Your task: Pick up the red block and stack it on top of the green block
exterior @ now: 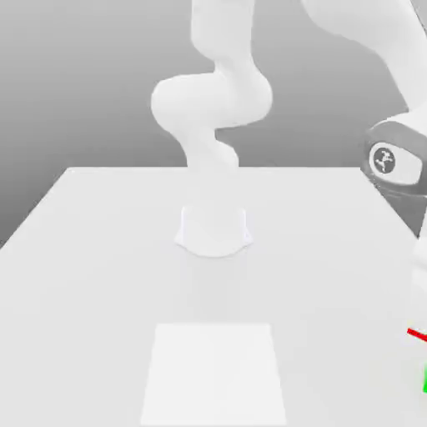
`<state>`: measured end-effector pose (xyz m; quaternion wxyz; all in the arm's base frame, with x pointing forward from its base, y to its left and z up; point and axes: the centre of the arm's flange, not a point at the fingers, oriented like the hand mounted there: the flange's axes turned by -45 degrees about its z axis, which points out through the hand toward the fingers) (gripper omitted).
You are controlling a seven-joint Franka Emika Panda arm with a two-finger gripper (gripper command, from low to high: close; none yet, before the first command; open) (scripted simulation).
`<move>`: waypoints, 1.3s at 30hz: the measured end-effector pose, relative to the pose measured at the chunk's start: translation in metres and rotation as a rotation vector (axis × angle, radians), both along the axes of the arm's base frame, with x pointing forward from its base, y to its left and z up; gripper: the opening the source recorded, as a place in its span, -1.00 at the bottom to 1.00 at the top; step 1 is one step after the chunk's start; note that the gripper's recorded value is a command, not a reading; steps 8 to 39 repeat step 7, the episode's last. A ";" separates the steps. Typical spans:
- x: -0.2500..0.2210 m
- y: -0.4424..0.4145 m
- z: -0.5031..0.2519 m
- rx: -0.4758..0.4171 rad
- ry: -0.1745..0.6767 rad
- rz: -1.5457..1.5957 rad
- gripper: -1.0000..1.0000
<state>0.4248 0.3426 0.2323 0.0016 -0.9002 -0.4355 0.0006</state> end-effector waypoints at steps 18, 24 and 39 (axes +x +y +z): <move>-0.002 0.006 -0.041 -0.002 -0.002 0.008 1.00; -0.002 0.006 -0.041 -0.002 -0.002 0.008 1.00; -0.002 0.006 -0.041 -0.002 -0.002 0.008 1.00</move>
